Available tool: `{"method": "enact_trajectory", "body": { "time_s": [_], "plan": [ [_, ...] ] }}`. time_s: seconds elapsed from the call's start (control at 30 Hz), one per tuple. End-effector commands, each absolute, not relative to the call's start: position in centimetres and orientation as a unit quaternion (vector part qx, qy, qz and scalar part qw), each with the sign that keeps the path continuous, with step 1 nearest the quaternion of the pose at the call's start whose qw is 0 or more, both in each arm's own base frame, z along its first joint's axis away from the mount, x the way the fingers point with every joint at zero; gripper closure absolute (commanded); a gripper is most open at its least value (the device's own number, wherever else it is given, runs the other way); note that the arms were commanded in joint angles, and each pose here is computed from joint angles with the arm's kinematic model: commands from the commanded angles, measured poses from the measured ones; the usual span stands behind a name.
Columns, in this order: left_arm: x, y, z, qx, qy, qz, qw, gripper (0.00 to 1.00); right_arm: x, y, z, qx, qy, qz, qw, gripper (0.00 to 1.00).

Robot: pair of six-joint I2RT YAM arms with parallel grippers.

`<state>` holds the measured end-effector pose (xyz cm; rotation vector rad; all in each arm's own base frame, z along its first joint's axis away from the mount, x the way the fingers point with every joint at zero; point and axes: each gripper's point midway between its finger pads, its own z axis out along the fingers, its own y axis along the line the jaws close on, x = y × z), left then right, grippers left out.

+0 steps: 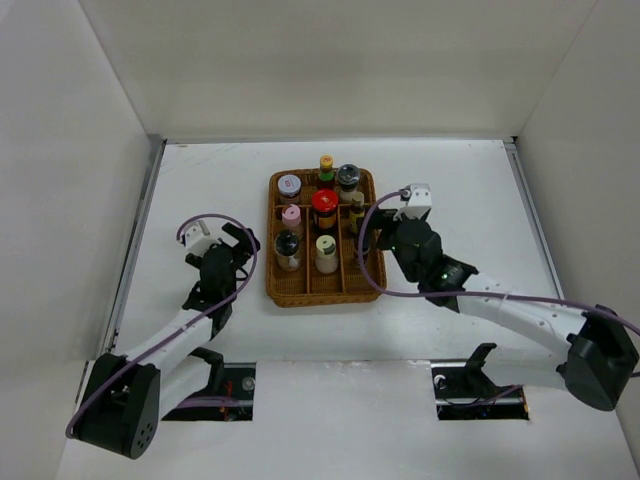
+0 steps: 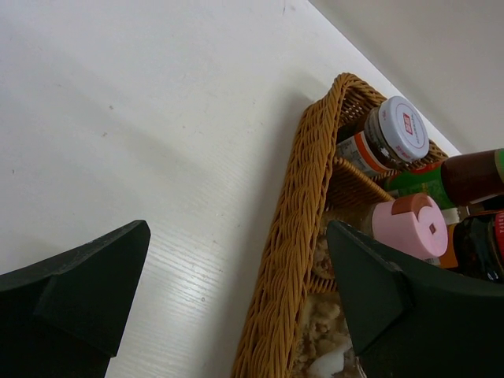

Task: Organize the condiment bottles

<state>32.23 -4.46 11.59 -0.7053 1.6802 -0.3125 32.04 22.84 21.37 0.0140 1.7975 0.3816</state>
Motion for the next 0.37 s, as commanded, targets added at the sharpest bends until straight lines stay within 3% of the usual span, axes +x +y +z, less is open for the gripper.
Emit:
{"method": "enact_trajectory", "body": {
  "time_s": [0.0, 0.33],
  "plan": [
    [32.9, -4.6, 14.5, -0.312, 0.694, -0.155, 0.631, 0.0, 32.6, 20.6, 23.6, 0.04, 0.749, 0.145, 0.645, 0.0],
    [33.0, -5.4, 14.8, -0.297, 0.699, -0.16, 0.631, 0.0, 32.8, 17.9, 23.9, 0.076, 0.734, 0.123, 0.663, 0.0]
  ]
}}
